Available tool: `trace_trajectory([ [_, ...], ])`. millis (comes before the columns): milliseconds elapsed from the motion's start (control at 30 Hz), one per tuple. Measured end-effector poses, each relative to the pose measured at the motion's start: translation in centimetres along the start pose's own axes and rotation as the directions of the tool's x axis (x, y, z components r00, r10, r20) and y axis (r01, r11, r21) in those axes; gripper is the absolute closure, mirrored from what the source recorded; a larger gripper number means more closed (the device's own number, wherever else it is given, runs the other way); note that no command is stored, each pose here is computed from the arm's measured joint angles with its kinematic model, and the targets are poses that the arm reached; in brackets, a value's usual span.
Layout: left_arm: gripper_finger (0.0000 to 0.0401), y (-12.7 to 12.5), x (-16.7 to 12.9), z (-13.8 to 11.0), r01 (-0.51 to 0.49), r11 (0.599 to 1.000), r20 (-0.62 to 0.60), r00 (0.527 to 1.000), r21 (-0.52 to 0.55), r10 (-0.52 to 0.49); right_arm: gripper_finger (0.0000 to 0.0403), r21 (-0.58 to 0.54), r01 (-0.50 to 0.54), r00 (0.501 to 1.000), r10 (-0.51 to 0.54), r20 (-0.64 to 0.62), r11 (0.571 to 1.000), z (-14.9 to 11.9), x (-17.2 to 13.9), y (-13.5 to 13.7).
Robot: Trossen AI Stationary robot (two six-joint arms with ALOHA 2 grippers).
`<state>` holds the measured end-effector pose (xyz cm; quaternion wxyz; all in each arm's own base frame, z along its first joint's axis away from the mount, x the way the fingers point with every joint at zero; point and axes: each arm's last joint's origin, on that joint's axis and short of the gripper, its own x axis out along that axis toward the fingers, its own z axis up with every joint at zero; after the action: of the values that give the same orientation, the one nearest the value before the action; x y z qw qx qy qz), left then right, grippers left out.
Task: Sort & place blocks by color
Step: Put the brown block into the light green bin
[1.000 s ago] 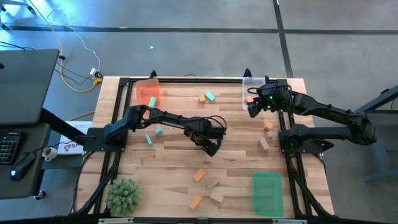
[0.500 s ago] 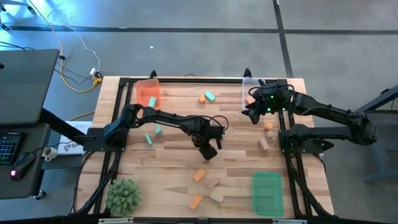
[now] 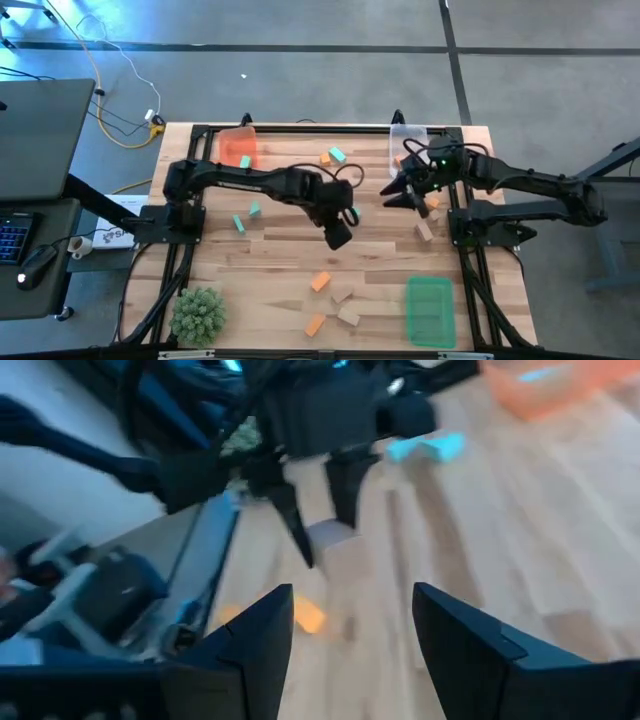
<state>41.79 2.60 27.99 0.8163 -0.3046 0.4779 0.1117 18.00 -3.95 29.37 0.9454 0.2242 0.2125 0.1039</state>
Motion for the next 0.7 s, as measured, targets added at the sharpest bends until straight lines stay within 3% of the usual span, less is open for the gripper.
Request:
trace_trajectory([
  [300, 0.0302, -1.4, -3.4, 0.6, 0.139, 0.99, 0.116, 0.983, 0.034, -0.142, 0.021, -0.113, -0.146, 0.982, 0.158, 0.104, 0.983, 1.2, 0.7, 2.2],
  [567, 0.0296, -3.0, -4.0, 1.0, 0.279, 0.957, 0.167, 0.942, 0.081, -0.289, 0.021, -0.192, -0.166, 0.939, 0.215, 0.269, 0.967, 2.7, 0.5, 3.5],
  [700, 0.0295, -3.6, -4.1, 1.1, 0.306, 0.947, 0.202, 0.926, 0.1, -0.32, 0.0207, -0.218, -0.193, 0.927, 0.251, 0.28, 0.957, 2.8, 0.6, 4.2],
])
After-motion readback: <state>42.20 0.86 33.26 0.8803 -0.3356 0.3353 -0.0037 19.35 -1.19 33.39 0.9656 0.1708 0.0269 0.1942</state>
